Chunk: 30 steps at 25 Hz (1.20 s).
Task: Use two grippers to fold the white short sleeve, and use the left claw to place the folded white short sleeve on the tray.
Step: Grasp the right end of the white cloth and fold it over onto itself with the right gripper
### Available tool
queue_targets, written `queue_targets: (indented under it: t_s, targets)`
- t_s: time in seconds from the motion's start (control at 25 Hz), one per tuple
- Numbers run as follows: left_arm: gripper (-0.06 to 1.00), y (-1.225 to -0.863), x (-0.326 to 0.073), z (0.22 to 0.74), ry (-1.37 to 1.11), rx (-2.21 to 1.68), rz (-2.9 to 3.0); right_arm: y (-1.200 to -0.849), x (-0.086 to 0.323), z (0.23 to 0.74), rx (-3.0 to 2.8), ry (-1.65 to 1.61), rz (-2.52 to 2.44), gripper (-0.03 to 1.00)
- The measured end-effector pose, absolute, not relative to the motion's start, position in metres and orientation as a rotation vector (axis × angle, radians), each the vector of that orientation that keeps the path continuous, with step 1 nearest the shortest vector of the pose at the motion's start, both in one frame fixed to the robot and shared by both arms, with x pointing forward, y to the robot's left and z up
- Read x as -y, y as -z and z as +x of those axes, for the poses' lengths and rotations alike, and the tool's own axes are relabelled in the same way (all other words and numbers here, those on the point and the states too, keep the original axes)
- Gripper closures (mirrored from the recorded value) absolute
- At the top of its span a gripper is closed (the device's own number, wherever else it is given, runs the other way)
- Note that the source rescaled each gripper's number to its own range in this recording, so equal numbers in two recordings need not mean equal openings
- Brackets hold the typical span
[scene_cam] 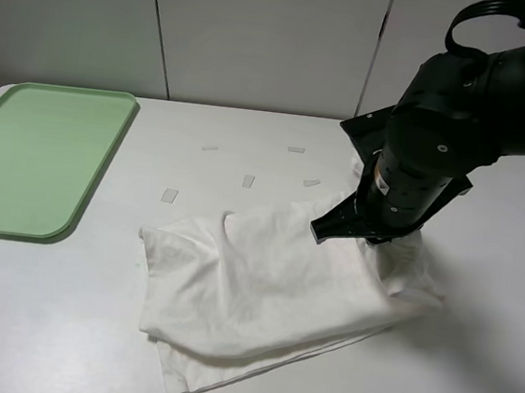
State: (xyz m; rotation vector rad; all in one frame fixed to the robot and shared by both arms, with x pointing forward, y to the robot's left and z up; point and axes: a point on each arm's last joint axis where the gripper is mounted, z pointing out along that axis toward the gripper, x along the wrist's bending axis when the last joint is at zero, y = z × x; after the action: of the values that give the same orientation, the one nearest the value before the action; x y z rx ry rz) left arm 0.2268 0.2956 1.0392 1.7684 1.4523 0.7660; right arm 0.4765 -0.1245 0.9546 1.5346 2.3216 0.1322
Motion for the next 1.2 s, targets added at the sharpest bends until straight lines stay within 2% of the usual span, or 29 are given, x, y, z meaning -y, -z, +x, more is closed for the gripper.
queue_targets:
  t_s: [0.4, 0.52, 0.56, 0.68, 0.76, 1.04, 1.2]
  targets:
    - [-0.06, -1.039, -0.296, 0.227, -0.766, -1.452, 1.768, -0.949, 0.107, 0.469, -2.414, -0.195, 1.469, 0.83]
    - [-0.06, -1.039, -0.296, 0.227, -0.766, -1.452, 1.768, -0.934, 0.103, 0.472, -2.439, -0.181, 1.466, 0.65]
    - [-0.06, -1.039, -0.296, 0.227, -0.766, -1.452, 1.768, -0.934, 0.103, 0.472, -2.439, -0.181, 1.466, 0.65]
    - [-0.06, -1.039, -0.296, 0.227, -0.767, -1.453, 1.769, -0.927, 0.102, 0.474, -2.466, -0.157, 1.408, 0.34]
    - [-0.06, -1.039, -0.296, 0.227, -0.767, -1.453, 1.769, -0.926, 0.104, 0.476, -2.476, -0.124, 1.319, 0.2]
    - [-0.06, -1.039, -0.3, 0.227, -0.827, -1.474, 1.782, -0.927, 0.106, 0.476, -2.473, -0.086, 1.295, 0.17]
    - [-0.05, -1.039, -0.302, 0.228, -0.845, -1.48, 1.786, -0.943, 0.114, 0.479, -2.434, -0.131, 1.31, 0.17]
